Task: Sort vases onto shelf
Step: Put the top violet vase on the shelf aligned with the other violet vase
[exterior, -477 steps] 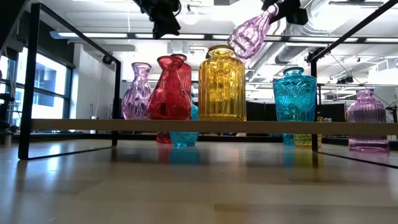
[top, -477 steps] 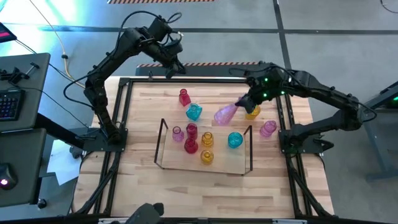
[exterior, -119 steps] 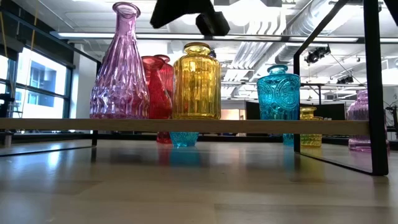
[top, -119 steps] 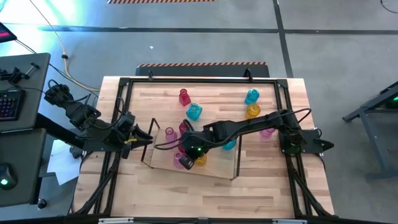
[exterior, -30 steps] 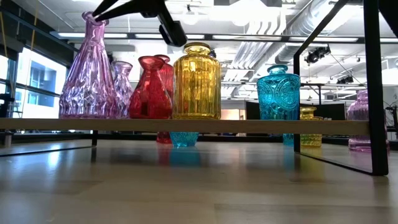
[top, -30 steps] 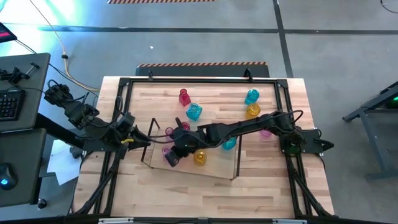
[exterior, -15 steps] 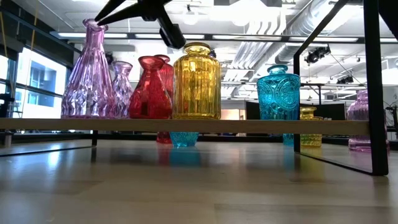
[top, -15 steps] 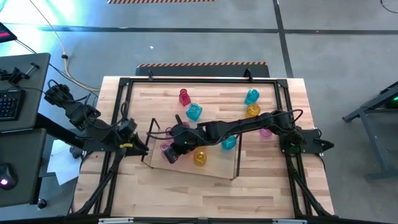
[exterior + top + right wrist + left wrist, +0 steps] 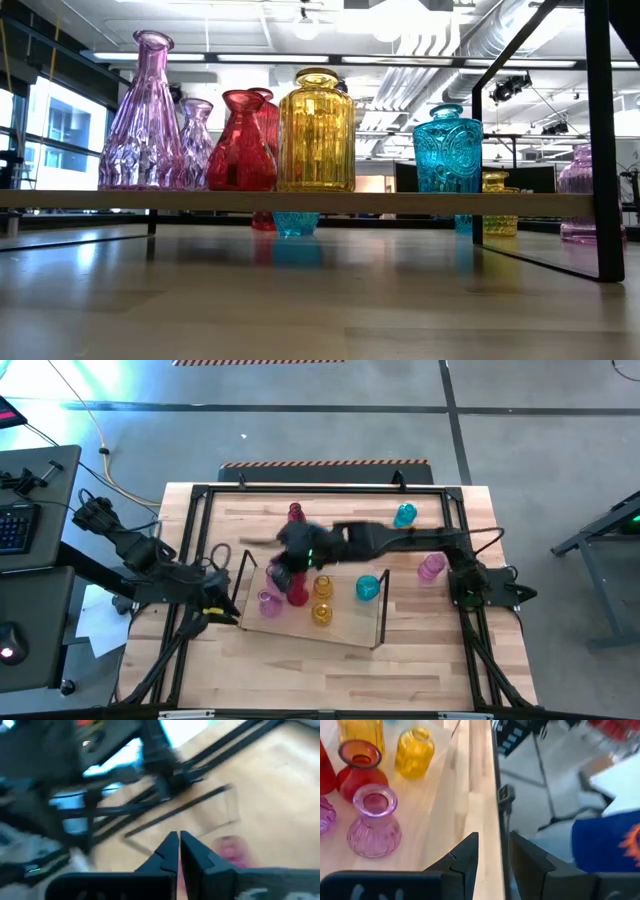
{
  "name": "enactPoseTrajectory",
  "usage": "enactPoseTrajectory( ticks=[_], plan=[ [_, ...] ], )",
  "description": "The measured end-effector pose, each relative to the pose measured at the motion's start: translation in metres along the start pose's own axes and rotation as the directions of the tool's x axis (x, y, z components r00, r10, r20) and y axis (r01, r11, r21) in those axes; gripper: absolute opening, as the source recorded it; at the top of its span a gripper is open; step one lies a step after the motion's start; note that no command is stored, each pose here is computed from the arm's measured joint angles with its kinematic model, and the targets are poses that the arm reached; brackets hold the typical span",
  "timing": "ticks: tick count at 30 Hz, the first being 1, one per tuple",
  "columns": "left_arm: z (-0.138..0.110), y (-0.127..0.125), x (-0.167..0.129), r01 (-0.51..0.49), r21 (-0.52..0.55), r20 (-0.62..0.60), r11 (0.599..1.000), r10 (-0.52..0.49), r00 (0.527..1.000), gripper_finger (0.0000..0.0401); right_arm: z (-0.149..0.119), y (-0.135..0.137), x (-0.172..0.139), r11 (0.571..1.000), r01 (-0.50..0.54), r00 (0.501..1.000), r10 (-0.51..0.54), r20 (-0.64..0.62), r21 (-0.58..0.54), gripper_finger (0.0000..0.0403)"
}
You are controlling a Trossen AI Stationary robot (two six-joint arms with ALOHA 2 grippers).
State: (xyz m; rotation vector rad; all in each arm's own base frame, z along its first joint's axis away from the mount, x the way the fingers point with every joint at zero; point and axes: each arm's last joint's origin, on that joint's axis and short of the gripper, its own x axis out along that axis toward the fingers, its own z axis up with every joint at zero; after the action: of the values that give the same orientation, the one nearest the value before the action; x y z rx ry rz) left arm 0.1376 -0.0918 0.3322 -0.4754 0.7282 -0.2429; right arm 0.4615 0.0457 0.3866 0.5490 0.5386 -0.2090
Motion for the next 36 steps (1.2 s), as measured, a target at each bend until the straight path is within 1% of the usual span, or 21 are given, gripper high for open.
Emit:
enactPoseTrajectory(
  ticks=[5,10,16,21,24,29,36],
  plan=[
    [-0.001,0.003,0.025,-0.075,0.062,-0.095,0.995,0.080,0.992,0.0099,0.024,-0.023,-0.014,0.996,0.048,0.997,-0.044,0.056,-0.075,0.0000],
    [0.001,0.012,0.056,-0.163,0.089,-0.174,0.983,0.176,0.969,0.0099,0.032,-0.040,-0.018,0.982,0.084,0.996,-0.081,0.025,-0.169,0.0000],
    [0.005,0.024,0.080,-0.228,0.064,-0.238,0.972,0.237,0.942,0.0099,0.036,-0.053,-0.029,0.963,0.108,0.993,-0.116,-0.015,-0.249,0.0000],
    [0.010,0.034,0.089,-0.271,0.044,-0.246,0.961,0.274,0.930,0.0099,0.040,-0.052,-0.042,0.950,0.104,0.994,-0.110,-0.006,-0.294,0.0000],
    [0.012,0.039,0.091,-0.290,0.041,-0.248,0.956,0.291,0.924,0.0099,0.043,-0.053,-0.048,0.947,0.105,0.994,-0.109,0.004,-0.302,0.0000],
    [0.017,0.045,0.091,-0.289,0.035,-0.248,0.957,0.288,0.925,0.0099,0.048,-0.056,-0.057,0.945,0.111,0.994,-0.111,0.019,-0.309,0.0000],
    [0.021,0.053,0.090,-0.303,0.042,-0.244,0.952,0.303,0.921,0.0099,0.051,-0.058,-0.061,0.944,0.119,0.993,-0.114,0.034,-0.308,0.0000]
  ],
)
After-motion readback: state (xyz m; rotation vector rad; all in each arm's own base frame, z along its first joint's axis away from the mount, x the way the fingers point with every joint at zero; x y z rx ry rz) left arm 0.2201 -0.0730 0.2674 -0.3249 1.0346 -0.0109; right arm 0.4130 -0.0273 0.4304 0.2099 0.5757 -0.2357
